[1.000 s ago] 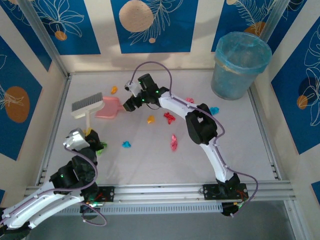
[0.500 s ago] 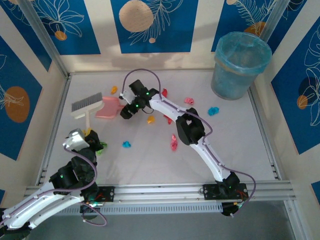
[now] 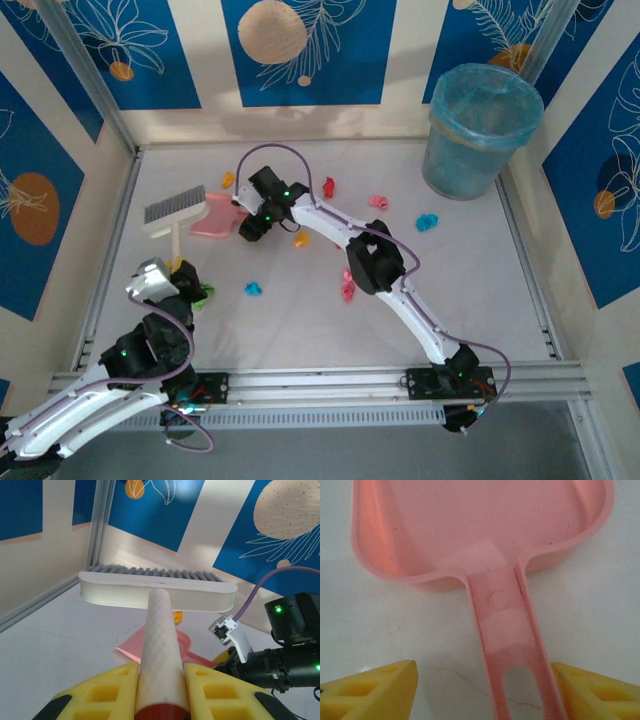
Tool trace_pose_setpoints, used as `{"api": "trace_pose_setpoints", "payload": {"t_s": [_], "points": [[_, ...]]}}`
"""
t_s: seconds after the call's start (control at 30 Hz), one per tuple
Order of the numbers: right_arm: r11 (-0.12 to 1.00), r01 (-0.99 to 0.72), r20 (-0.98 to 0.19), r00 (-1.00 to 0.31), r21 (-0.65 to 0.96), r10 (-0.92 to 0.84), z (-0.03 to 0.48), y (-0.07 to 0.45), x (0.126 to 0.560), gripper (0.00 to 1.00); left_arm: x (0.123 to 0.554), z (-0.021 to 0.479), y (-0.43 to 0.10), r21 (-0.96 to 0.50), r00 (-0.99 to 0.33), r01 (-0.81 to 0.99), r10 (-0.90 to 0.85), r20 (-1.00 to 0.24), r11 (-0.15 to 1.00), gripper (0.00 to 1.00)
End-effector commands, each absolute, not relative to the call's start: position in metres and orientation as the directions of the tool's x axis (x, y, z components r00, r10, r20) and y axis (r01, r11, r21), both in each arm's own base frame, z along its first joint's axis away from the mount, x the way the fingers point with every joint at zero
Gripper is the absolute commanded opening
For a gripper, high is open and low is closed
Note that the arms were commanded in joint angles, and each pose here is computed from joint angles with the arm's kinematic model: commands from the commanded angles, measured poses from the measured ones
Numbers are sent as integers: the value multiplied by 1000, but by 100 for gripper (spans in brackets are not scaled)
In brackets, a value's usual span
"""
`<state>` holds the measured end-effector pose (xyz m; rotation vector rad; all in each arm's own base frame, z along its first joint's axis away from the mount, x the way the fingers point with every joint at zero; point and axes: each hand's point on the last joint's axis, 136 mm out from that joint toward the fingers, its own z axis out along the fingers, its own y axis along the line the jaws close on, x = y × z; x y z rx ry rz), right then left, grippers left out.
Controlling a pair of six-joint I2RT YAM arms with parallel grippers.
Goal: Sweep away the paper scraps from the table
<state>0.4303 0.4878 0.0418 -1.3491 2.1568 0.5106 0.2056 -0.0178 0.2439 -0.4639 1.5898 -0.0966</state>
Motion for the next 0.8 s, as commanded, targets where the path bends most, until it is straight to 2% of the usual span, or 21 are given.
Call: {"api": "trace_pose_setpoints", "payload": {"t_s": [0.0, 0.1, 0.43, 0.77], "points": [[410, -910, -605, -291, -64, -741, 31, 492, 434, 66, 205, 250, -13, -389, 32, -236, -393, -919, 891, 0], [396, -912, -594, -261, -107, -761, 26, 494, 435, 63, 205, 250, -13, -392, 34, -235, -396, -918, 889, 0], [383, -917, -611, -242, -109, -754, 30, 500, 435, 41, 204, 250, -13, -399, 37, -231, -402, -915, 887, 0], [390, -916, -633, -245, -98, -735, 57, 502, 429, 13, 204, 250, -12, -399, 37, -231, -402, -915, 887, 0]]}}
